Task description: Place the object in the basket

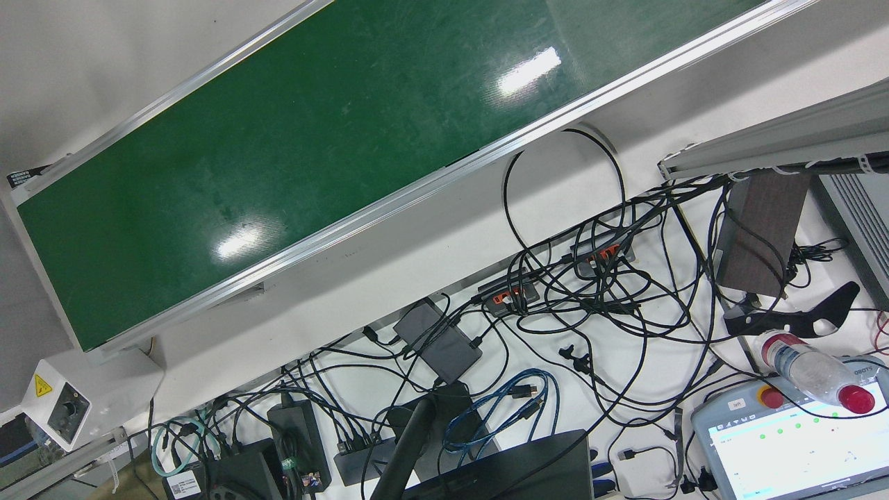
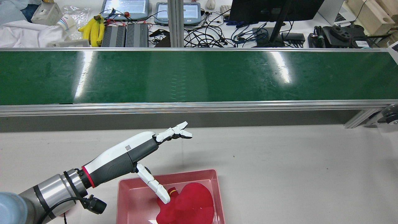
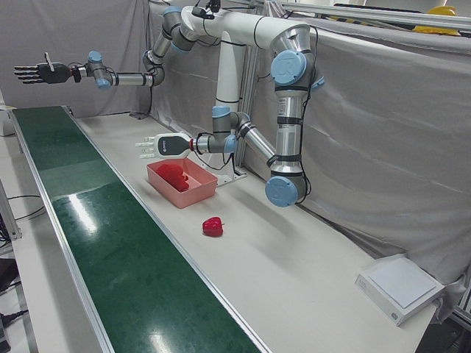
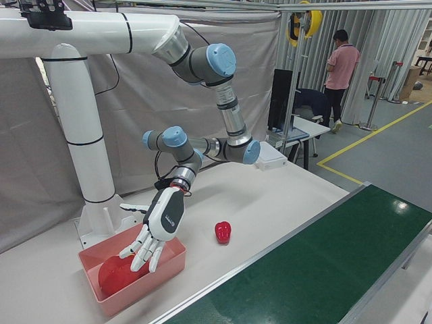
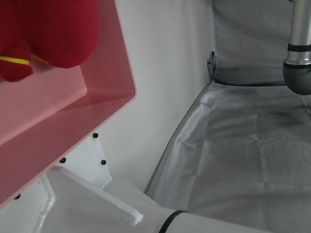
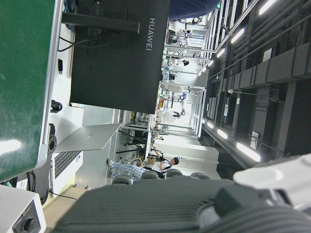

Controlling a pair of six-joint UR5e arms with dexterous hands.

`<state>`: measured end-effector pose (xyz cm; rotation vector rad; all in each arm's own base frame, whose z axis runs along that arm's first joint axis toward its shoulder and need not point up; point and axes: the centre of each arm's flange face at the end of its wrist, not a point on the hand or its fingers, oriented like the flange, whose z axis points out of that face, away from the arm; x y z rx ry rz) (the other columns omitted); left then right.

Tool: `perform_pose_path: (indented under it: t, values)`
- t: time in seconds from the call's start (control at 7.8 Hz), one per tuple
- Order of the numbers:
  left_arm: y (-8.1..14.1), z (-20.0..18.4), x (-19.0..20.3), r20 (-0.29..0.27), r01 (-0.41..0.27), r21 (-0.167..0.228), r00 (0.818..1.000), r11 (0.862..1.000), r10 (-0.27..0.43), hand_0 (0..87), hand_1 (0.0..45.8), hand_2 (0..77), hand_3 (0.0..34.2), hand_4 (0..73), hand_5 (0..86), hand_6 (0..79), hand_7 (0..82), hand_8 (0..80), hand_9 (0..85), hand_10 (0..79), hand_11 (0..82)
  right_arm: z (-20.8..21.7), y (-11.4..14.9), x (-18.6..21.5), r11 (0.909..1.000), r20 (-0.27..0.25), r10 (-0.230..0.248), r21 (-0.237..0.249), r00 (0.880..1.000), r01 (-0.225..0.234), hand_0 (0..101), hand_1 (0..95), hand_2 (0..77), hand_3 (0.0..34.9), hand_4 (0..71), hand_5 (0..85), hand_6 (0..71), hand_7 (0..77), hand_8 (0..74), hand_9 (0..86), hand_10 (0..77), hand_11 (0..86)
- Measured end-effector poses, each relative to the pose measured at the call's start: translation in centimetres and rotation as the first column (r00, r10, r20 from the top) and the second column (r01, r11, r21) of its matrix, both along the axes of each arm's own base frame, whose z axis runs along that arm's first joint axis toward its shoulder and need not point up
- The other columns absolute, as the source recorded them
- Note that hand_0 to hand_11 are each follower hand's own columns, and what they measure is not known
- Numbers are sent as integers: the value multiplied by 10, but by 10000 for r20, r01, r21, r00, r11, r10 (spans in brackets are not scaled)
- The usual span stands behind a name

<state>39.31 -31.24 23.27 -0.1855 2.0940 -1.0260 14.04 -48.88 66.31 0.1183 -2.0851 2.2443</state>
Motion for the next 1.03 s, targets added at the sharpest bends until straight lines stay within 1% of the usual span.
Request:
perform_pose_path:
  t: [0.13,0.26,0.38,0.51,0.64,1.03]
  values:
    - [-2,-1,-2,-41,28,-25,10000,10000,-28,515,136,5,4,71,251,27,38,82,136,0,16,0,0,0,10000,0,2,0,10000,-2,0,0,5,0,0,0,0,5,0,0,0,0]
    - [-3,-5,-8,-194,88,-5,9998,10000,-88,514,136,5,4,87,278,44,65,109,169,0,16,0,0,0,10000,0,4,0,10000,-4,0,0,11,0,0,0,0,5,0,0,0,0]
    - [-7,-13,-24,-496,289,71,9984,9996,-285,510,136,5,3,114,398,65,98,185,256,76,44,0,0,0,10000,0,0,4,10000,0,1,0,5,0,0,0,0,5,0,0,0,0]
    - [-12,-20,-44,-706,542,119,9961,9985,-533,509,136,5,1,120,464,71,131,213,316,76,44,0,0,0,10000,0,-4,5,10000,4,1,0,5,0,0,0,0,5,0,0,0,0]
    - [-14,-25,-59,-819,702,147,9943,9974,-688,508,136,5,1,120,491,71,131,213,322,98,164,0,0,0,10000,0,-3,3,10000,3,1,0,11,0,0,0,0,5,0,0,0,0]
    - [-13,-27,-71,-805,758,138,9940,9970,-745,508,136,5,2,120,491,71,131,213,327,109,169,0,0,0,10000,0,-3,1,10000,3,0,0,5,0,0,0,0,5,0,0,0,0]
